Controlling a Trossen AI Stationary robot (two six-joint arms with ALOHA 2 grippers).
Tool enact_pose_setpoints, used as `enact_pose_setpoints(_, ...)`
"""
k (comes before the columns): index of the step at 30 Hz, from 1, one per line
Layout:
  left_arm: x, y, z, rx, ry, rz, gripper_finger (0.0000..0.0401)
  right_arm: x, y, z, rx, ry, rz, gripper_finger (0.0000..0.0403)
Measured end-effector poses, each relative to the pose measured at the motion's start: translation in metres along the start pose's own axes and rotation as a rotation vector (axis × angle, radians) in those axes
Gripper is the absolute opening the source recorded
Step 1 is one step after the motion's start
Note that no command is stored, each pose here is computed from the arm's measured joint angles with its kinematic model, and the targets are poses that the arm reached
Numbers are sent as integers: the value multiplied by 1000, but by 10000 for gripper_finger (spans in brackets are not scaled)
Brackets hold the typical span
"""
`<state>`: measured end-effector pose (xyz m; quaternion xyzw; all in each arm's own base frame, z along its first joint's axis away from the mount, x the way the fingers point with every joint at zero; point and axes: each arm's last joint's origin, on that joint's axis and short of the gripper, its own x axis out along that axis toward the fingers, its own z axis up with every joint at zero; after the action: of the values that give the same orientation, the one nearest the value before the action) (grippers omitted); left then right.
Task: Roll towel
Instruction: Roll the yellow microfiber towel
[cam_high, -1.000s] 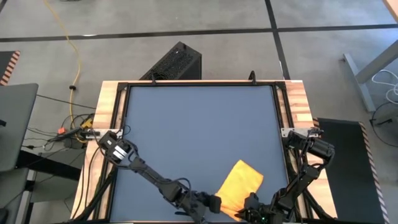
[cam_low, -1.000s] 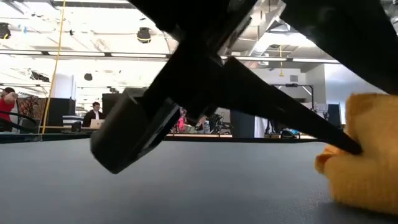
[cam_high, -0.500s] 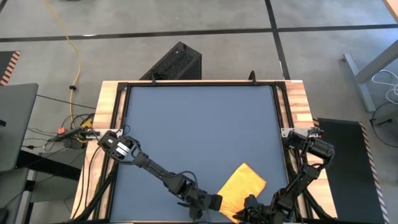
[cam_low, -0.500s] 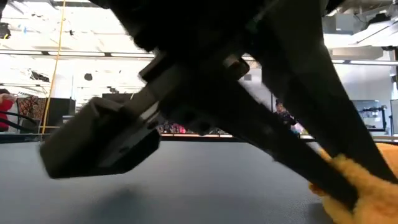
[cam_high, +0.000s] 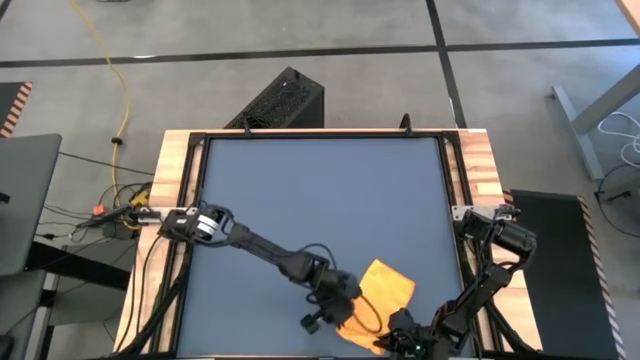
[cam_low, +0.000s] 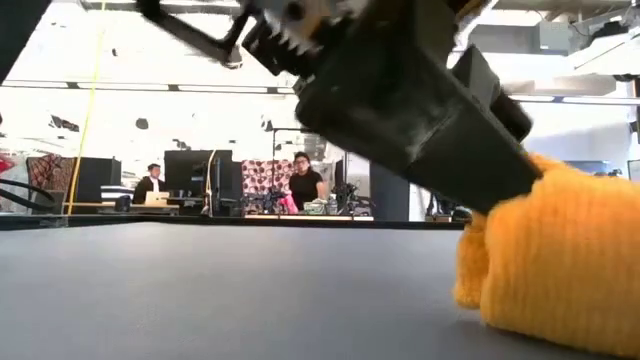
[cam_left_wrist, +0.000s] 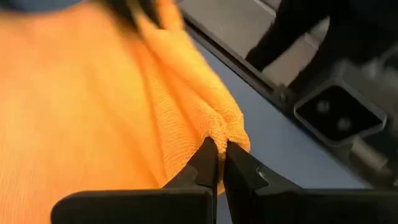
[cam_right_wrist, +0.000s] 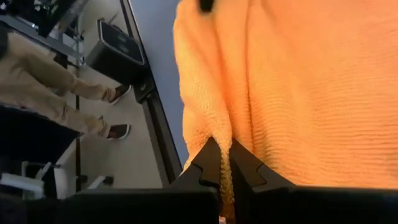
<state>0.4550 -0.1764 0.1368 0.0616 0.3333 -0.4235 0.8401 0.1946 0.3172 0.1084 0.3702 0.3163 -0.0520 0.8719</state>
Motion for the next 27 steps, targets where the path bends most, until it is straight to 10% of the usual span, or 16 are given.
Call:
enact_pose_setpoints(7,-1,3,-6,-334,-11,-43,0,1,8,7,40,82,55,57)
enact_pose_setpoints(27,2,7,-19,-794,-155,-134,0,-40,53,45,-486,-3,167,217)
